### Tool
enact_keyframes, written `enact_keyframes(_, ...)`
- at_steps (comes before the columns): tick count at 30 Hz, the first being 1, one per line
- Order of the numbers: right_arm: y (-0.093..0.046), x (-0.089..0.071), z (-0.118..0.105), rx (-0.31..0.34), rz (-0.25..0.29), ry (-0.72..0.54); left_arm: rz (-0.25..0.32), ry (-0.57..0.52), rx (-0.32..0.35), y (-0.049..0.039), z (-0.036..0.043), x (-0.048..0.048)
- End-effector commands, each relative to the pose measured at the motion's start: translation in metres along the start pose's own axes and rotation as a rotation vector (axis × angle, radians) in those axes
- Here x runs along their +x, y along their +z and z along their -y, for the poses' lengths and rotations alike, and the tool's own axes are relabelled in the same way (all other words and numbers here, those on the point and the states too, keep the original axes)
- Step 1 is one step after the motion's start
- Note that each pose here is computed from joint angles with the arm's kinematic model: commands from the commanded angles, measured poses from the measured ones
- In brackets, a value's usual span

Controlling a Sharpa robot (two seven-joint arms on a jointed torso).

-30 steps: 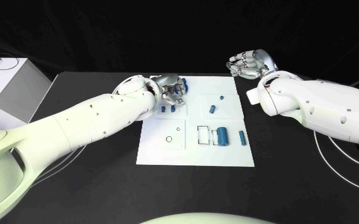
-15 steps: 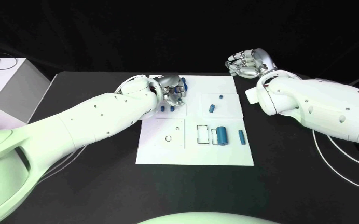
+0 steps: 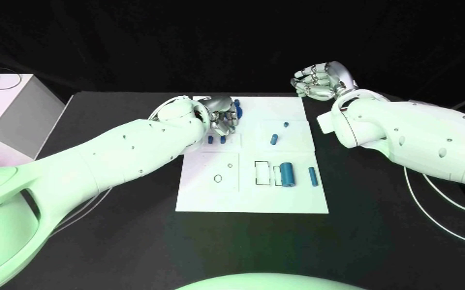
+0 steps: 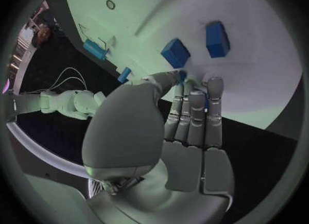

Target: Assemble the parts on the task board

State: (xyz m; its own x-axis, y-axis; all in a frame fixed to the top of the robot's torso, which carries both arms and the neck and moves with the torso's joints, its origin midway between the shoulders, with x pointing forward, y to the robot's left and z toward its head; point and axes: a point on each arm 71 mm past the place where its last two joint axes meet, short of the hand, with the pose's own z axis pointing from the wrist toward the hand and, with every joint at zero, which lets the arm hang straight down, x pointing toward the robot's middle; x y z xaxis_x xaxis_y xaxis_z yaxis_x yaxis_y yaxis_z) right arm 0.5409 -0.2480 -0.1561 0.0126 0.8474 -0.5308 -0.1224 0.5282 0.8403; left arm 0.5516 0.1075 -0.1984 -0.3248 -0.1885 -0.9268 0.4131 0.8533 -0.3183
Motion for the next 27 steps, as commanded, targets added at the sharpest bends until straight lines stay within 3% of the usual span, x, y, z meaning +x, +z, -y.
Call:
enact_keyframes(1, 0.0000, 0.0018, -0.0020, -0.020, -0.016, -0.006, -0.024, -0.005, -0.003, 0.0010, 0.0025, 0.0015)
enact_keyframes(27, -0.0006, 0.0025, -0.0028, -0.022, -0.018, -0.004, -0.082, -0.008, -0.029, 0.0039, -0.0022, 0.0101)
